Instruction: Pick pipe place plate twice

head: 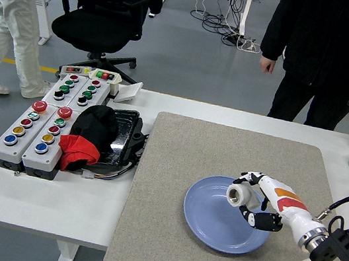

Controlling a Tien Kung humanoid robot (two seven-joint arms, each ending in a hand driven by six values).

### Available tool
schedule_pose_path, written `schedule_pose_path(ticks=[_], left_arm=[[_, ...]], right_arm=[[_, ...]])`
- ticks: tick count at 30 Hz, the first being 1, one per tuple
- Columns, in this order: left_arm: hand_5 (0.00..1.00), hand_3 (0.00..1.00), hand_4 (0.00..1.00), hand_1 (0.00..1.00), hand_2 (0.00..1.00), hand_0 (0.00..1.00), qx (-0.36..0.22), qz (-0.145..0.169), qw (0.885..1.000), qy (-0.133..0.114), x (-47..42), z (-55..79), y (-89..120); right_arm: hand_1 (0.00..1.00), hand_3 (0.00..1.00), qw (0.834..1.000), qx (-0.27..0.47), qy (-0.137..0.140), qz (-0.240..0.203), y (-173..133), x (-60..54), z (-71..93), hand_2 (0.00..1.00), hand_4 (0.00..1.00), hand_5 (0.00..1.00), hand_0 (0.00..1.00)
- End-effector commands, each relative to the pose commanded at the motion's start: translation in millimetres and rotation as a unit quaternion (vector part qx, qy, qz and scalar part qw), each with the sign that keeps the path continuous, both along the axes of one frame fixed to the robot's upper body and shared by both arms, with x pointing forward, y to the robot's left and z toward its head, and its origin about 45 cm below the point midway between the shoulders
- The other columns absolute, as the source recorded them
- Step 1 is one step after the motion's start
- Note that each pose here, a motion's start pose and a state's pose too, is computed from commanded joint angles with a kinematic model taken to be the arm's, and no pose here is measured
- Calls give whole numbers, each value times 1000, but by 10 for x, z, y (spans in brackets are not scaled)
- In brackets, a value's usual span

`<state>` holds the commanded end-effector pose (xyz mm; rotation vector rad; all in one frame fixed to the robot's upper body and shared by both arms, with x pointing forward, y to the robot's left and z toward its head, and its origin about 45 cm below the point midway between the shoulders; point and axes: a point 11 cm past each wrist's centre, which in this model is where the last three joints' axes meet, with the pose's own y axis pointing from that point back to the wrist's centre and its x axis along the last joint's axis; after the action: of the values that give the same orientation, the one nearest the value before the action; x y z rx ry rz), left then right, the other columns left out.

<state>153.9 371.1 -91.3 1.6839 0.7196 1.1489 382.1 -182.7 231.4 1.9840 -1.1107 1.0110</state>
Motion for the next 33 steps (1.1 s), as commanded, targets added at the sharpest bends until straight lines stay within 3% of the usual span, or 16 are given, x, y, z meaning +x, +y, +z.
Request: schedule_pose_path(ticks=[3,4,9,10,15,16,28,33], left_arm=[[998,569,408,625,635,655,-1,2,1000,0,-2,-2,-7],[998,569,408,624,636,655,-1,2,1000,-1,-3,-3,-8],[998,569,408,624,636,655,-2,4,1000,-1,-10,-6,-14],[998,569,408,624,635,655,-2,4,1000,0,-9,-6,-16],[998,569,408,624,635,655,-2,5,1000,-1,-7,-5,-15],[998,569,408,624,635,655,-2,5,1000,-1,-7,-5,-14],[998,569,409,624,635,655,-2,6,1000,-2,-2,-3,-12],[998,569,409,624,635,655,-2,7,1000,-4,4,-2,-11]], right_arm=[[462,592,1000,-21,8,15,126,0,-74,539,449,2,305],[549,684,999,-28,11,19,167,-3,-107,583,478,2,419],[549,684,997,-68,19,31,339,-26,-269,583,478,2,419],[798,853,997,-73,21,32,359,-28,-291,896,592,2,781],[798,853,994,-101,29,26,396,-34,-390,896,592,2,781],[968,998,994,-102,29,26,397,-35,-393,998,711,19,977],[977,998,996,-76,21,29,356,-42,-321,998,775,62,998],[977,998,998,-66,4,12,195,-2,-131,998,775,62,998]])
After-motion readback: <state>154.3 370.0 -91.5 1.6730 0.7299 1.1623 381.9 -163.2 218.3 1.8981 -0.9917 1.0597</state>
